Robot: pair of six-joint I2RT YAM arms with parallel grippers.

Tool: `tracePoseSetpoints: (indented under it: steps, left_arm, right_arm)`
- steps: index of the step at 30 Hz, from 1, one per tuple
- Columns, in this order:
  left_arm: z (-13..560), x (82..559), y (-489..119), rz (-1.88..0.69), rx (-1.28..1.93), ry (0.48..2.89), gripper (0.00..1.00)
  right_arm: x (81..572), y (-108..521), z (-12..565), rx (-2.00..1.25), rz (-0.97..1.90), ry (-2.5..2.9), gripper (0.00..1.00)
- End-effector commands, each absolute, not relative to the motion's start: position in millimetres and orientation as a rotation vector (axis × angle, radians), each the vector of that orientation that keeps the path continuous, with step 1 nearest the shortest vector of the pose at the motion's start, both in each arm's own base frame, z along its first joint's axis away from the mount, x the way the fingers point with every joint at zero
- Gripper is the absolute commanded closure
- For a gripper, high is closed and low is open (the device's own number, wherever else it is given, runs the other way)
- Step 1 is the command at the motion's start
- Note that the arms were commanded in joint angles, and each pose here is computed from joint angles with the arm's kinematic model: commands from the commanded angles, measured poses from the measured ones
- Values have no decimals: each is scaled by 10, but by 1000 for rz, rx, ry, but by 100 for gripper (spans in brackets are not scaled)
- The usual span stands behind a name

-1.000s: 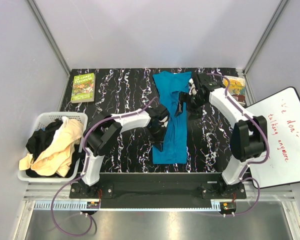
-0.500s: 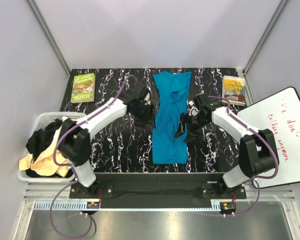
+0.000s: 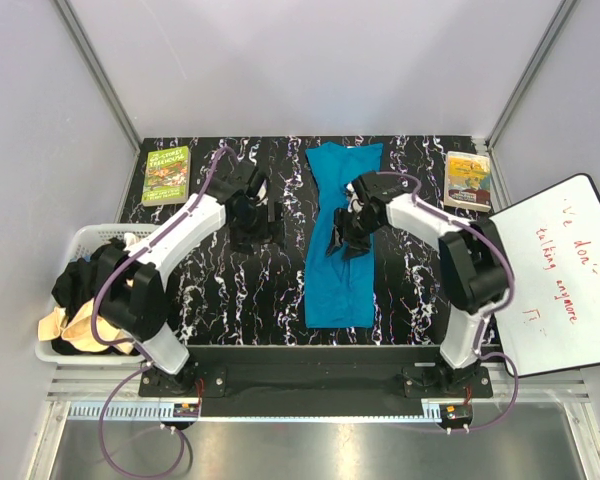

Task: Fold and stack the t-shirts
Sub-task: Rotate the tshirt 90 degrees

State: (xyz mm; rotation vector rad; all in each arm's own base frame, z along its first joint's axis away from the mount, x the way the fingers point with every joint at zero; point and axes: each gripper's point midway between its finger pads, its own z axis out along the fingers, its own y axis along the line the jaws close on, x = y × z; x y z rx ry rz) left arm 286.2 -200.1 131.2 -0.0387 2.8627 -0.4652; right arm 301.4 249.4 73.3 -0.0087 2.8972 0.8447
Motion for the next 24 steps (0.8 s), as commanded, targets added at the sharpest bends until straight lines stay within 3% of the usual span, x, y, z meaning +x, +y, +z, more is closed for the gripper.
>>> tracePoseSetpoints:
  steps: [1, 11, 17, 24]
  left_arm:
    - [1481, 2813, -1921, -457, -51, 2801, 10]
    - [1448, 2730, -1852, -431, -77, 2804, 9]
    - [1434, 2731, -1846, -428, -87, 2808, 9]
    - [1405, 2748, -1868, -432, -79, 2817, 9]
  right_arm:
    - [3493, 2606, 696, -41, 786, 2812, 47]
    - [3705, 2723, 486, -34, 795, 2838, 76]
    - [3652, 2668, 451, -39, 758, 2854, 79]
    - [3674, 2521, 622, -22, 664, 2809, 70]
